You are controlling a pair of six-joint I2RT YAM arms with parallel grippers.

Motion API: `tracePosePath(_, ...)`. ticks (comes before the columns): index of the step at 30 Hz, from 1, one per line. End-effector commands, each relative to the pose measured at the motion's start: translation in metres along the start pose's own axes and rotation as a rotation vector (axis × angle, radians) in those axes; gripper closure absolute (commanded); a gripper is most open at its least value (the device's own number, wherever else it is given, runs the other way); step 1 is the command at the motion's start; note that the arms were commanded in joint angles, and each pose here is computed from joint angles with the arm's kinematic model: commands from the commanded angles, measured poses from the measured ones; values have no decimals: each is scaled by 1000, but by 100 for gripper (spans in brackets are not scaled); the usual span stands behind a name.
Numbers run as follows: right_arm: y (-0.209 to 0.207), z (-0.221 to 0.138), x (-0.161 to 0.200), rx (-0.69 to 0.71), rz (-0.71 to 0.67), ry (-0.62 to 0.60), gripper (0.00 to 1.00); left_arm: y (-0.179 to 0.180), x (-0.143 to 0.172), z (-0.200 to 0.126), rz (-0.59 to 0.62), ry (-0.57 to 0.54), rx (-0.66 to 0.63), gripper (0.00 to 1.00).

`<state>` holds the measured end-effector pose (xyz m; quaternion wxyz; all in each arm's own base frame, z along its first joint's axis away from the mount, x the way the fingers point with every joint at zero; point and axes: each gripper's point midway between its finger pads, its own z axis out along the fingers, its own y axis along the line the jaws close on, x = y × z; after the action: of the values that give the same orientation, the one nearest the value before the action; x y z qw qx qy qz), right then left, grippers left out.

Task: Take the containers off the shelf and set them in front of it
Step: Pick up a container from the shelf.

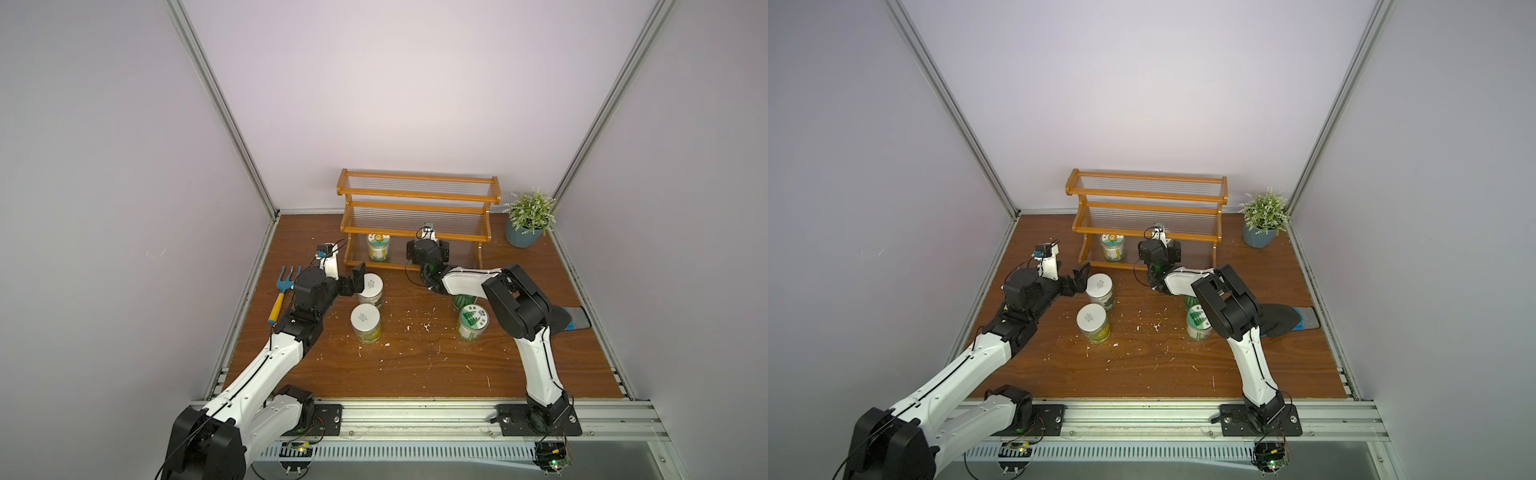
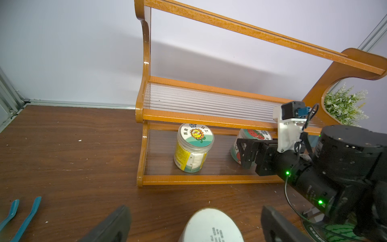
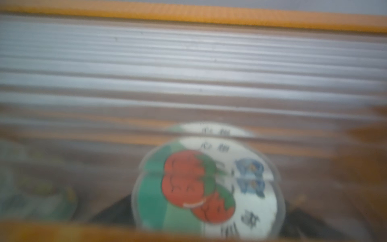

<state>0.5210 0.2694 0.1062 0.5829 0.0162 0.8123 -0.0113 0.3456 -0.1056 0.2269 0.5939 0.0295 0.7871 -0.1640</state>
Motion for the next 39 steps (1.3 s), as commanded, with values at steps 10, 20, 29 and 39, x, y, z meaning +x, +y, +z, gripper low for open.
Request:
tracePosePath(10,-8,9,-25,5,51,-78,39,6,-5,-2,-1,-27,-20,0)
tracePosePath(20,-9,-5,-31,-34,63,-88,50,5,-7,-3,-1,-32,-17,0)
tracePosePath(29,-6,-19,-42,-59,47,-101,58,5,-8,-3,-3,-37,-16,0)
tracePosePath(39,-3,-26,-47,-78,48,-110,66,5,-9,-4,-3,-39,-17,0)
